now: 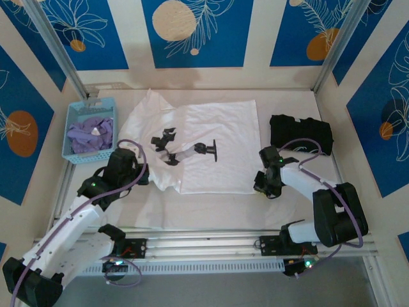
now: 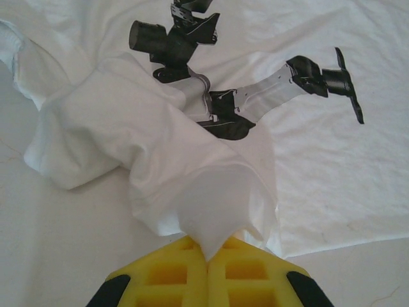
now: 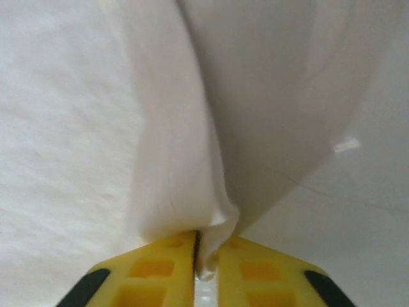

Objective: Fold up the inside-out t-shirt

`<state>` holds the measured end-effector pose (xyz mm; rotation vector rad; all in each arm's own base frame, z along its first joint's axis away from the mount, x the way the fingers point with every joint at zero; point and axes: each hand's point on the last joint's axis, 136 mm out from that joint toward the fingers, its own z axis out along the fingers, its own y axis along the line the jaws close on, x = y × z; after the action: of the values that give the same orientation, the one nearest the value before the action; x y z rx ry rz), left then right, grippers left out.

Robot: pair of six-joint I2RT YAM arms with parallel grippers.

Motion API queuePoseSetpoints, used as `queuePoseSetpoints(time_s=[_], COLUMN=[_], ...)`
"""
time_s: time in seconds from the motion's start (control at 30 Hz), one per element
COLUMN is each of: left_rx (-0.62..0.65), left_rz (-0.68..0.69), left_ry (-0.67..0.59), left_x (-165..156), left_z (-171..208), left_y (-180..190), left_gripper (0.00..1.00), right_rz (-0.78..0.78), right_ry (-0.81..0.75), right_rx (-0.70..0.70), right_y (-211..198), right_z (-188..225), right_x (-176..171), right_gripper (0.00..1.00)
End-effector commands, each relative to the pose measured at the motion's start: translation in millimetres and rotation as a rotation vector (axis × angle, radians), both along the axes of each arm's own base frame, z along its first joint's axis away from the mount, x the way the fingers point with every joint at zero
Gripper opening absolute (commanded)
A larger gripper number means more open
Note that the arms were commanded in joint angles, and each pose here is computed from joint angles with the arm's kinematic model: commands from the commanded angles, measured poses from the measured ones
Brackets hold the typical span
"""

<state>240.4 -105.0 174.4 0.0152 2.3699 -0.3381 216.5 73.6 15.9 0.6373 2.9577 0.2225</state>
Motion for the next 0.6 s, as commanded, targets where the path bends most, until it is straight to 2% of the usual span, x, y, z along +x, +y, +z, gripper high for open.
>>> queuePoseSetpoints(time_s=[0.0,0.17,0.33,0.47,0.57], left_rx=[-0.001,0.017,0.061,0.093,0.161], left_rz=[0.002,0.025,0.12,0.222,0.294], left_ry=[-0.025,-0.029,-0.071,-0.154,-0.259], left_x=[-1,-2,0,2,-5], left_z=[12,14,35,73,124], left_y=[5,12,39,69,94], left_gripper=[0.0,0.0,0.0,0.0,0.0], right_rz=[0.041,0.047,0.045,0.016,-0.02], right_ry=[-0.063,-0.127,-0.279,-0.458,-0.636], right_rx=[0.017,-0.005,0.037,0.063,0.046], right_y=[7,-4,-8,-27,-50], right_z=[8,23,63,120,179], right_x=[17,24,47,73,87], right_gripper=[0.11,0.05,0.02,0.01,0.01])
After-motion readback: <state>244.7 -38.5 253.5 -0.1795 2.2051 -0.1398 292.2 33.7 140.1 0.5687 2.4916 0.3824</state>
